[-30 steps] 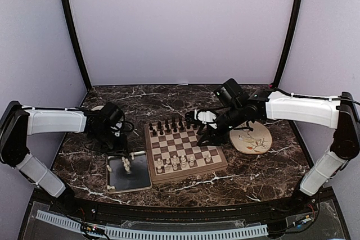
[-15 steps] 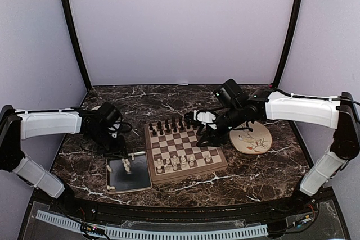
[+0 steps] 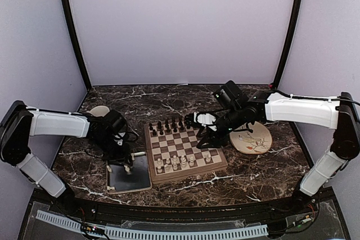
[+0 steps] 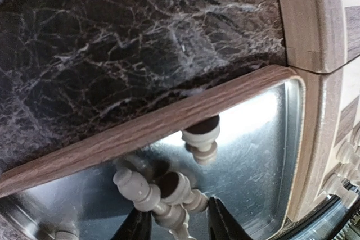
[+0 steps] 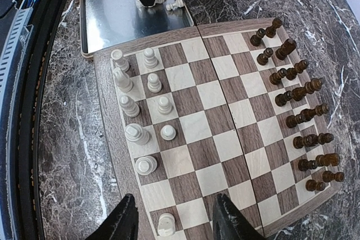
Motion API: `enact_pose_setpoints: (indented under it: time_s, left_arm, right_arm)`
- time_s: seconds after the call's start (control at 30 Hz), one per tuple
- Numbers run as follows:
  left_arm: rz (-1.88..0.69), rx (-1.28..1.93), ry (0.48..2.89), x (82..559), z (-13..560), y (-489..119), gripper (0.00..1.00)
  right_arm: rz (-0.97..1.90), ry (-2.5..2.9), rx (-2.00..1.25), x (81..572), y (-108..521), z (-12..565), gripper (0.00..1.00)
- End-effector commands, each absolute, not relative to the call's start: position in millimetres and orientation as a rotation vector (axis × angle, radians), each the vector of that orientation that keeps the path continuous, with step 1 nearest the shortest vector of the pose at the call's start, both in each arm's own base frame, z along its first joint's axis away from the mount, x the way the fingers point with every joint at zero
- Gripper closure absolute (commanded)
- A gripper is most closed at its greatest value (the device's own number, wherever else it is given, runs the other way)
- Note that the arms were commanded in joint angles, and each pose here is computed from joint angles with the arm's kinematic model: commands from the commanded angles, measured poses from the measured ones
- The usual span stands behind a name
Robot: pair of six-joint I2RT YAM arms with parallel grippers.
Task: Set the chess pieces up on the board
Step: Pick up the chess pile from the storage box.
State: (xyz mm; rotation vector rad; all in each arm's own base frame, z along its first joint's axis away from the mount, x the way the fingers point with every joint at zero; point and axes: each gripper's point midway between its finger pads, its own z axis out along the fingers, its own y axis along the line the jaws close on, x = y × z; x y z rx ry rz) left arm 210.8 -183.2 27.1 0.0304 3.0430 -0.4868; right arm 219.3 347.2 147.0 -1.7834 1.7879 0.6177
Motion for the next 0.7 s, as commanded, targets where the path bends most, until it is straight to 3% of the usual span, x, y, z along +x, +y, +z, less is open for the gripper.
enact_pose_setpoints:
  time_s: [0.0, 0.43, 0.67]
  left_arm:
    - [-0.450, 0.073, 3.064, 209.5, 17.5, -186.0, 0.64]
    - [-0.389, 0.100, 3.048, 215.1, 18.3, -186.5, 0.83]
    - [-0.453, 0.305, 2.894, 226.5, 52.7, -203.9, 0.86]
  right_arm:
    - [0.632, 1.760, -1.794, 214.4, 352.2, 148.4, 0.54]
    - [0.640, 1.752, -1.801, 212.5, 355.2, 150.1, 0.54]
    - [0.646, 1.764, -1.822, 212.2, 358.2, 148.2, 0.54]
